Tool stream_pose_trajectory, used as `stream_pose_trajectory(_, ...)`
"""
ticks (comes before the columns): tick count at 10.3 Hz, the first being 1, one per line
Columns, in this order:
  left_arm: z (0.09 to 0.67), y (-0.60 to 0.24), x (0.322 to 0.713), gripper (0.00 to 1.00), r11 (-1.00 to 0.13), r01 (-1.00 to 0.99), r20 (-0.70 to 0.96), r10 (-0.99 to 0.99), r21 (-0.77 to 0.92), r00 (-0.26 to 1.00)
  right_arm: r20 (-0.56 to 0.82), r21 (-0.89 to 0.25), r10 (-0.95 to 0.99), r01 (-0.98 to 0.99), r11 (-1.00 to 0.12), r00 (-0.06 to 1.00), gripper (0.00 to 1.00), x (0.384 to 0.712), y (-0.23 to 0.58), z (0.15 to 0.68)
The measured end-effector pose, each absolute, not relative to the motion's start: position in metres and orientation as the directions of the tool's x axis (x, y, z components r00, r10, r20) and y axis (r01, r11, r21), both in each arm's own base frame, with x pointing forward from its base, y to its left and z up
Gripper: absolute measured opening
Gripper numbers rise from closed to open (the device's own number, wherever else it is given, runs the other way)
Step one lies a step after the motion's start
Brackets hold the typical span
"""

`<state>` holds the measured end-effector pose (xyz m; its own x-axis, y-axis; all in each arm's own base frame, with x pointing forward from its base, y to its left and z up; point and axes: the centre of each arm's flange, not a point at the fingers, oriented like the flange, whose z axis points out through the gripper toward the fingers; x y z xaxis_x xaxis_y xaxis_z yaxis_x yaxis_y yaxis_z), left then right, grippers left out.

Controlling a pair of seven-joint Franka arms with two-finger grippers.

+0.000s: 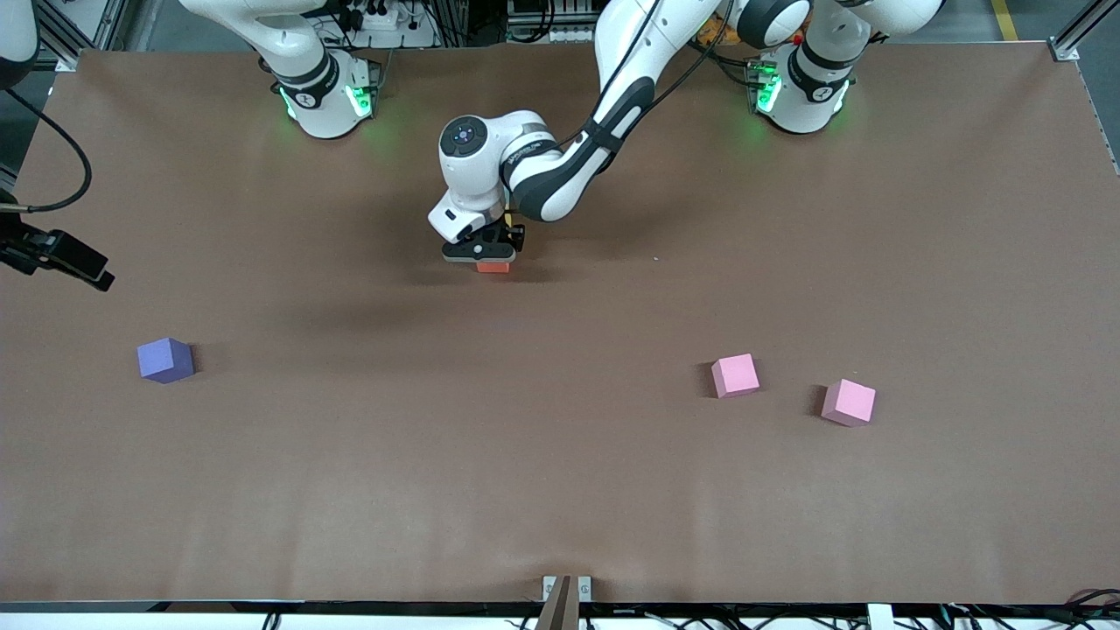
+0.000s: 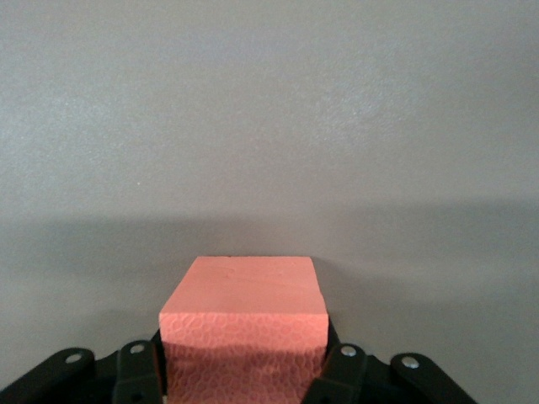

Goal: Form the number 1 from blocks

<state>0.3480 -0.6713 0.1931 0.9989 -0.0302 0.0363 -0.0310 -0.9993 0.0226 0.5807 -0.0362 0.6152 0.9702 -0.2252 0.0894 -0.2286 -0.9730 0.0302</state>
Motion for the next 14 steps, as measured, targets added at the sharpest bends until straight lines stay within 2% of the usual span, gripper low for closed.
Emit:
stream_pose_trajectory(2, 0.193, -0.673, 0.342, 0.62, -1.000, -0.010, 0.033, -0.010, 0.012, 0.999, 0.086, 0.031, -0.224, -0.228, -0.973, 0.971, 1.00, 0.581, -0.036, 0.614)
stream_pose_trajectory(3, 0.192, -0.673, 0.342, 0.70, -1.000, 0.003, 0.037, 0.004, 0.009, 0.999, 0.084, 0.031, -0.223, -0.227, -0.974, 0.971, 1.00, 0.581, -0.035, 0.612)
stream_pose_trajectory(4, 0.192, -0.671, 0.345, 0.85, -1.000, 0.014, 0.044, 0.015, 0.006, 0.999, 0.083, 0.031, -0.223, -0.226, -0.974, 0.971, 1.00, 0.581, -0.035, 0.612)
stream_pose_trajectory(5, 0.193, -0.668, 0.354, 0.96, -1.000, 0.027, 0.059, 0.027, 0.002, 0.998, 0.083, 0.031, -0.221, -0.225, -0.974, 0.972, 1.00, 0.581, -0.034, 0.612)
stream_pose_trajectory(6, 0.197, -0.663, 0.367, 1.00, -0.999, 0.041, 0.079, 0.041, 0.000, 0.996, 0.083, 0.031, -0.220, -0.224, -0.974, 0.972, 1.00, 0.581, -0.033, 0.612)
stream_pose_trajectory(11, 0.265, -0.607, 0.471, 1.00, -0.987, 0.160, 0.245, 0.159, 0.013, 0.957, 0.074, 0.033, -0.204, -0.207, -0.978, 0.976, 1.00, 0.581, -0.024, 0.608)
stream_pose_trajectory(14, 0.300, -0.535, 0.550, 1.00, -0.973, 0.233, 0.258, 0.224, -0.003, 0.940, 0.069, 0.034, -0.200, -0.202, -0.979, 0.977, 1.00, 0.582, -0.021, 0.605)
